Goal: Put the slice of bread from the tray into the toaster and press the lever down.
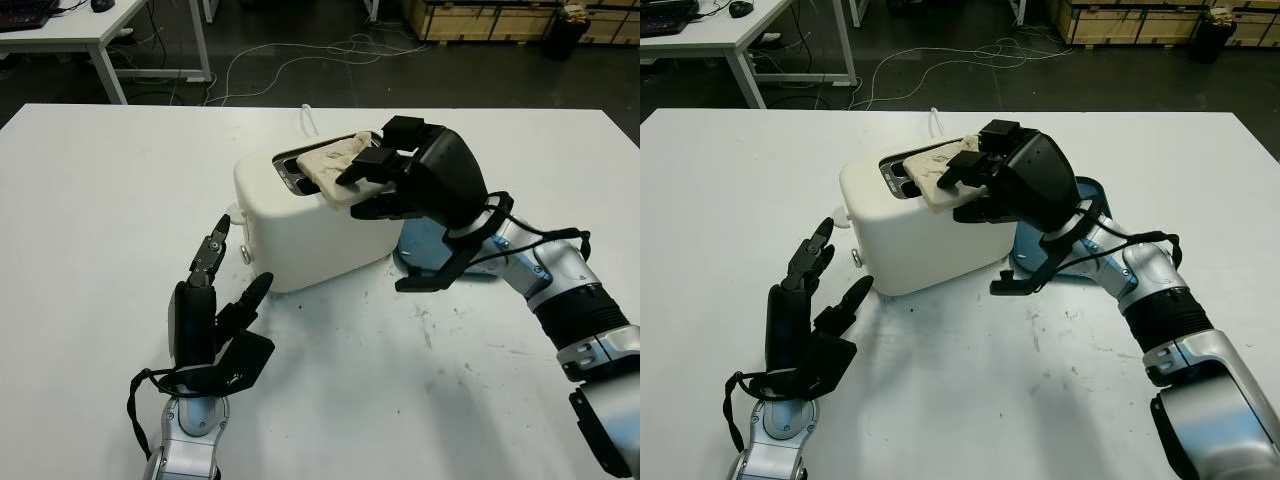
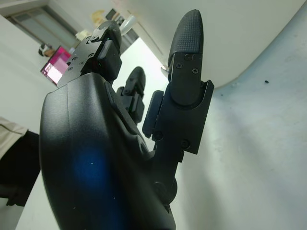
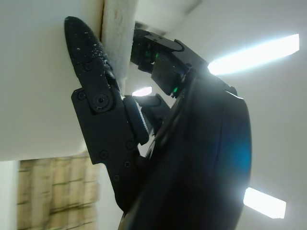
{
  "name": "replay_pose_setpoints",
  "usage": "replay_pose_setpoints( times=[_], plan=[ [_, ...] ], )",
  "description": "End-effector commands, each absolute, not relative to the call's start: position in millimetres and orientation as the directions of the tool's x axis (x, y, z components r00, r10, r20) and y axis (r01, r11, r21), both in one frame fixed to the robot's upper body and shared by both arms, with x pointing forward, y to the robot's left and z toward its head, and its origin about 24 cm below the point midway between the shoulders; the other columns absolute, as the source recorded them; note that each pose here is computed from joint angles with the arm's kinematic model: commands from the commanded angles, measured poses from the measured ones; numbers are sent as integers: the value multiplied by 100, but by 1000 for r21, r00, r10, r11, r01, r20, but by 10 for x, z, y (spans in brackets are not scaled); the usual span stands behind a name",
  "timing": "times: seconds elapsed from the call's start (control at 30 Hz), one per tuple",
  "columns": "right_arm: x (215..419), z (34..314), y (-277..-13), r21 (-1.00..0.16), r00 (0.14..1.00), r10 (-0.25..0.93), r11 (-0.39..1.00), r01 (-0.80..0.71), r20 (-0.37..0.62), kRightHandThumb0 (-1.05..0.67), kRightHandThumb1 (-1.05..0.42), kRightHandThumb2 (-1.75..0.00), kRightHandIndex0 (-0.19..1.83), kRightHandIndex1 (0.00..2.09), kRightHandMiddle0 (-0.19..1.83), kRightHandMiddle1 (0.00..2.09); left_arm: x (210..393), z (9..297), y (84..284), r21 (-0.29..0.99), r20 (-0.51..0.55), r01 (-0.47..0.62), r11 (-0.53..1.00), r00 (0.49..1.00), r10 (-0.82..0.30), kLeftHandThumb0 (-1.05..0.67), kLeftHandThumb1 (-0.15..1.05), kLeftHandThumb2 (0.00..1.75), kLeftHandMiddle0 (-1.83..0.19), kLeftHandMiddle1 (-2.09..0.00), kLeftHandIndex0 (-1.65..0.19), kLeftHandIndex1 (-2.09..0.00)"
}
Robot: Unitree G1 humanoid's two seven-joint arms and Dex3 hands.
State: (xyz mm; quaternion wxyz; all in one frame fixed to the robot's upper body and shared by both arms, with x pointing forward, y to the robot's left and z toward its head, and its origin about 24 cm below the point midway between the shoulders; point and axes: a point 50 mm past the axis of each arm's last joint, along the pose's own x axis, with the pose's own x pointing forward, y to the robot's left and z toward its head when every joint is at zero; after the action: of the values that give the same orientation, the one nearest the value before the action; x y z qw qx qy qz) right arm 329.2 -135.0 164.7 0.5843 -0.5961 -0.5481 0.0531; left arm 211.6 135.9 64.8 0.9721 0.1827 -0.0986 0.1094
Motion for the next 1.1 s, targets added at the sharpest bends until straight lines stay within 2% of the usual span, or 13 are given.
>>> replay_pose_setpoints(
  times=[0.0,0.17,0.4,0.6,0.67,0.8,0.93,1.07],
  plan=[
    [3302,1776,-1348,-680,320,732,258,687,602,-61,-92,-26,113,174,84,167,2123,674,1359,327,244,-253,911,953,177,-66,92,23,-41,-12,-35,0],
    [3246,1865,-1356,-623,245,756,262,737,608,-56,-92,-38,121,175,89,174,2137,679,1368,330,253,-246,911,953,166,-65,92,23,-41,-13,-35,0],
    [3195,2008,-1410,-624,218,771,277,731,599,-53,-92,-45,117,175,86,172,2143,677,1374,335,251,-242,911,955,162,-65,92,24,-40,-14,-35,0],
    [3211,2061,-1432,-613,216,749,301,731,626,-52,-92,-42,116,175,90,174,2145,678,1375,325,247,-240,915,955,163,-66,92,23,-39,-14,-34,0],
    [3226,2086,-1436,-641,238,733,332,692,637,-52,-92,-40,116,175,89,174,2144,681,1378,327,247,-240,914,955,162,-66,92,23,-39,-15,-34,0],
    [3287,2275,-1463,-758,400,656,456,466,640,-45,-92,-33,117,175,89,175,2137,680,1384,326,252,-241,914,954,162,-67,92,23,-38,-16,-35,0],
    [3340,2632,-1494,-805,486,643,502,315,591,-34,-92,-25,118,175,94,175,2128,675,1382,331,252,-245,911,954,165,-65,92,22,-39,-17,-35,0],
    [3389,3017,-1487,-827,534,652,532,185,539,-27,-92,-20,112,175,87,175,2119,678,1372,331,243,-243,912,956,167,-66,92,22,-38,-17,-35,0]
  ],
)
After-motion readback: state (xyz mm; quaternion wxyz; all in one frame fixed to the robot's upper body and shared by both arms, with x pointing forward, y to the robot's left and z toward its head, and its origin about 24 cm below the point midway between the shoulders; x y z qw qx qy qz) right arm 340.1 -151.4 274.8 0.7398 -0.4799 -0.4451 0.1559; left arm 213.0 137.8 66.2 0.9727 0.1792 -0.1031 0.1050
